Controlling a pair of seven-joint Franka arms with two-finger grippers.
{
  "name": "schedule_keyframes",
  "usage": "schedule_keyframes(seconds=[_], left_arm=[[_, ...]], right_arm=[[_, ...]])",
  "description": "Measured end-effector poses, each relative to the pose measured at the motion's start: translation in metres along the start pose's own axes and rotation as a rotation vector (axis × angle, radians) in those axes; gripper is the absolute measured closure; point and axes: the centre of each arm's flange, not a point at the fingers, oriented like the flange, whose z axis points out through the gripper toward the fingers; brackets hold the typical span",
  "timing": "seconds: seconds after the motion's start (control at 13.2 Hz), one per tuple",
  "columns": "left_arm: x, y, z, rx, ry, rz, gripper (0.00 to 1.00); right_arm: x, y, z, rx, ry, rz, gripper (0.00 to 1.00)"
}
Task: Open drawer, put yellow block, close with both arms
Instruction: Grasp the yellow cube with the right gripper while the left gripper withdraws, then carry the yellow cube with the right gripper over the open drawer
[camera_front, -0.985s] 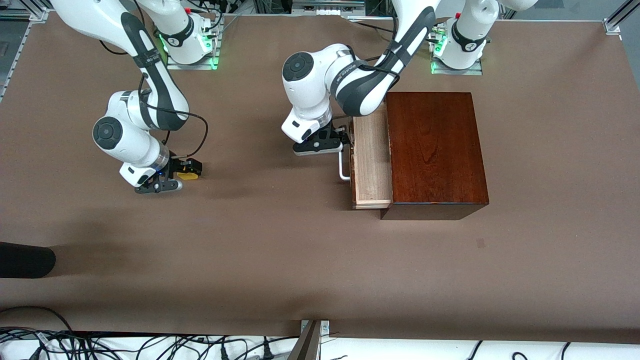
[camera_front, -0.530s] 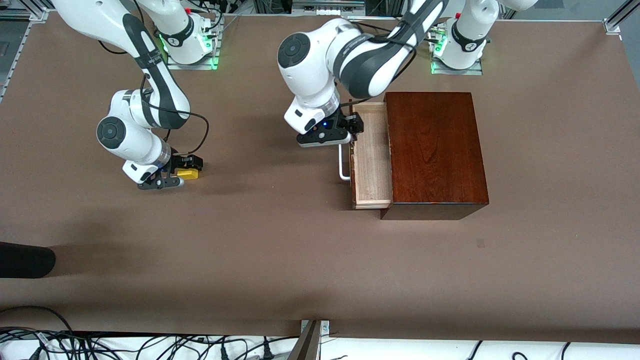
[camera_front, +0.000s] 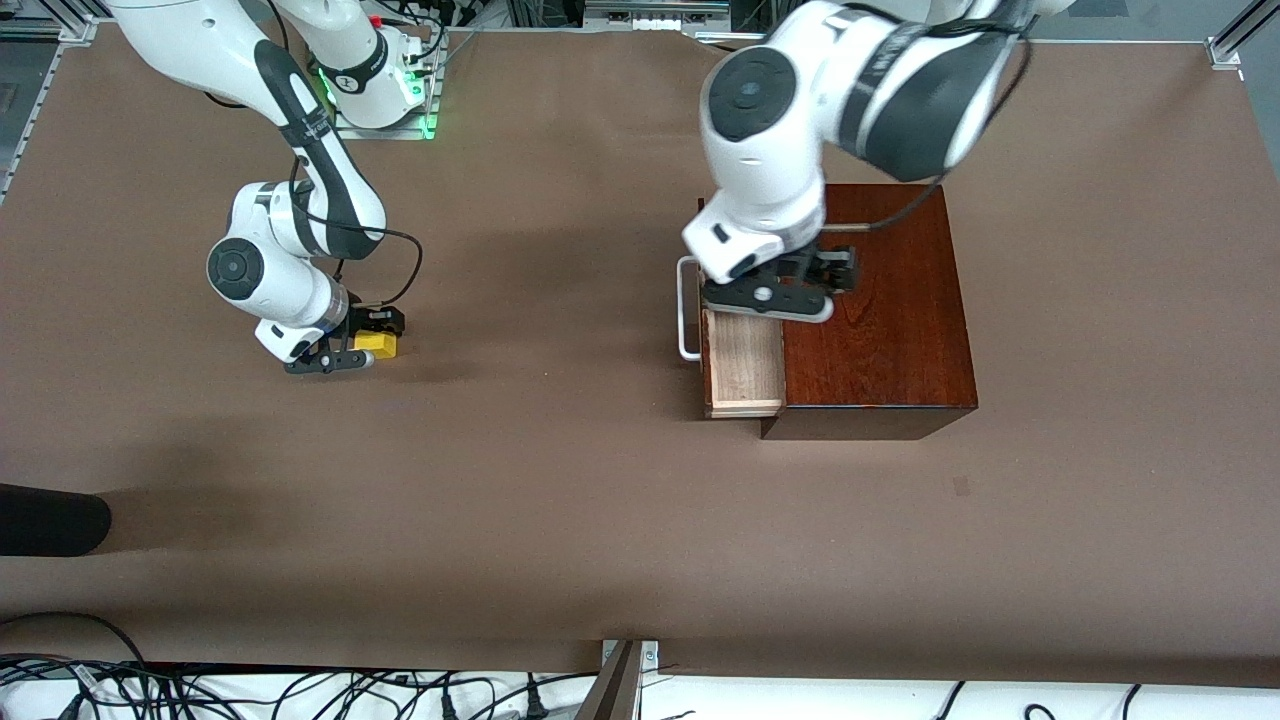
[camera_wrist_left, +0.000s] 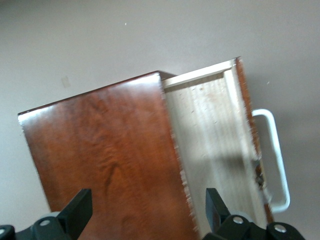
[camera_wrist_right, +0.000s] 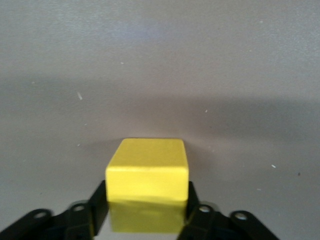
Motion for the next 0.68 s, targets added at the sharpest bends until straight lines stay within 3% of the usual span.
schedule_keyframes(seconds=[0.08, 0.15, 0.45, 0.68], left_arm=[[0.000, -0.027, -0.007, -0.037, -0.019, -0.004, 0.00], [-0.001, -0.056, -0.013, -0.066, -0.028, -0.008, 0.00], [-0.026, -0.163, -0.022, -0.158, -0.054, -0.024, 0.00], [-0.061, -0.241, 0.001, -0.247, -0.096, -0.051, 0.00]], right_arm=[[0.001, 0.002, 0.002, -0.001, 0.001, 0.003, 0.37], [0.001, 0.003, 0.002, -0.002, 0.003, 0.004, 0.44], [0.008, 0.001, -0.005, -0.001, 0.022, -0.001, 0.44], [0.029, -0.024, -0.042, 0.017, 0.046, -0.088, 0.44]])
